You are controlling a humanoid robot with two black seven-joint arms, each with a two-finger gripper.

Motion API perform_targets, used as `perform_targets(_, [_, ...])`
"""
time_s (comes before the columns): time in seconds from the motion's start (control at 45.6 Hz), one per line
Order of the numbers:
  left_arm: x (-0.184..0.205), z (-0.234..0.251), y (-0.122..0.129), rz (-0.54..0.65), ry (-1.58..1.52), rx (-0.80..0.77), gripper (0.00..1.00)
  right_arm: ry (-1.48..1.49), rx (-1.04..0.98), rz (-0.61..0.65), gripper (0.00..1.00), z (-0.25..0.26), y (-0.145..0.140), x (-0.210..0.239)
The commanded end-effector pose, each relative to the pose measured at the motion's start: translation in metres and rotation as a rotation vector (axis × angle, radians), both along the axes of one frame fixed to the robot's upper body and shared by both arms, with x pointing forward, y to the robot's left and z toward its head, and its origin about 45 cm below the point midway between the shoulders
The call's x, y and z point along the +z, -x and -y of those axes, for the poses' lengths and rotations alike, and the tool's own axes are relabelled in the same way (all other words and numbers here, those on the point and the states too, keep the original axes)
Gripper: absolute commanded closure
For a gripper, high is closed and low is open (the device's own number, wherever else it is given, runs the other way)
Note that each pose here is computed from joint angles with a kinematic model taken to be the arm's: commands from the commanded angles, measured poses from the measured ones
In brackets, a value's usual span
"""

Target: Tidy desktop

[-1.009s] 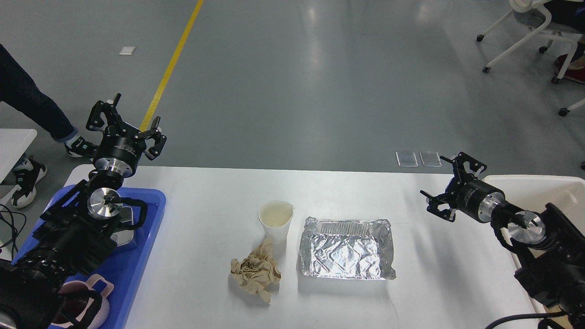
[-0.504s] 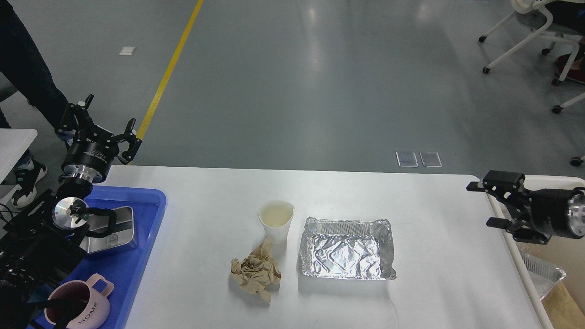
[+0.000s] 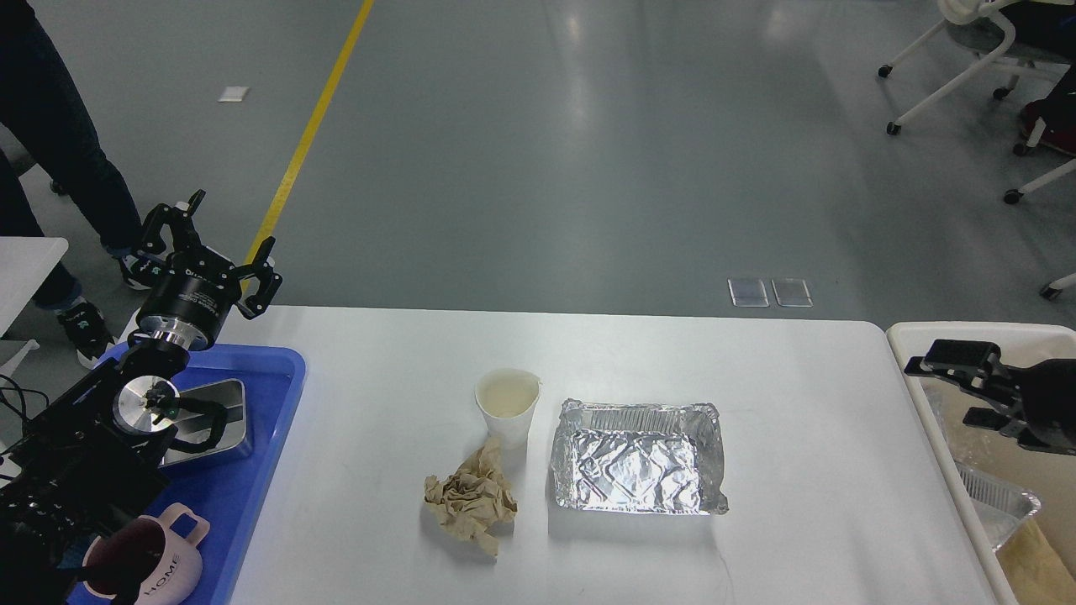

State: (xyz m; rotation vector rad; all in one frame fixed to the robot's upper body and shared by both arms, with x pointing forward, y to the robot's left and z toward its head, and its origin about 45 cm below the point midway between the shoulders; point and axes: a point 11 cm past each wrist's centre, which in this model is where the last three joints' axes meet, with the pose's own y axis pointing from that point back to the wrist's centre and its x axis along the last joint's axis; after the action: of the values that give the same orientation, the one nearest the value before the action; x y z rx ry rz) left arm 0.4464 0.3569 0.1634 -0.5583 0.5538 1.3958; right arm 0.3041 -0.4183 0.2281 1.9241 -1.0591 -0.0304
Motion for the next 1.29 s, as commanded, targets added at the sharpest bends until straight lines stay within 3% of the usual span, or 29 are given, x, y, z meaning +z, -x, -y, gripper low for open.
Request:
perform_targets(0.0, [0.003, 0.001, -0.003, 0.003, -0.001, 0.001, 0.03, 0.050, -0.202, 0.100, 0.00, -0.003, 0.012, -0.046])
perform_targets(0.175, [0.007, 0.000, -0.005, 0.010, -0.005, 0.002, 0.03, 0.139, -0.110, 0.135, 0.00, -0.016, 0.048, -0.065])
perform_targets(0.417, [0.009, -0.002, -0.006, 0.010, -0.015, -0.002, 0.03, 0.320, 0.186, -0.004, 0.00, 0.007, 0.063, -0.006])
perform_targets(0.636, [0.005, -0.005, -0.002, -0.003, -0.020, -0.002, 0.03, 0.376, 0.318, -0.132, 0.00, 0.024, 0.062, 0.045])
perform_targets(0.877, [0.000, 0.001, -0.001, -0.014, -0.035, -0.025, 0.03, 0.439, 0.421, -0.093, 0.00, 0.024, 0.046, 0.110])
perform_targets(1.272, [0.000, 0.005, -0.002, -0.014, -0.034, -0.029, 0.03, 0.369, 0.474, -0.101, 0.00, 0.010, 0.051, 0.100])
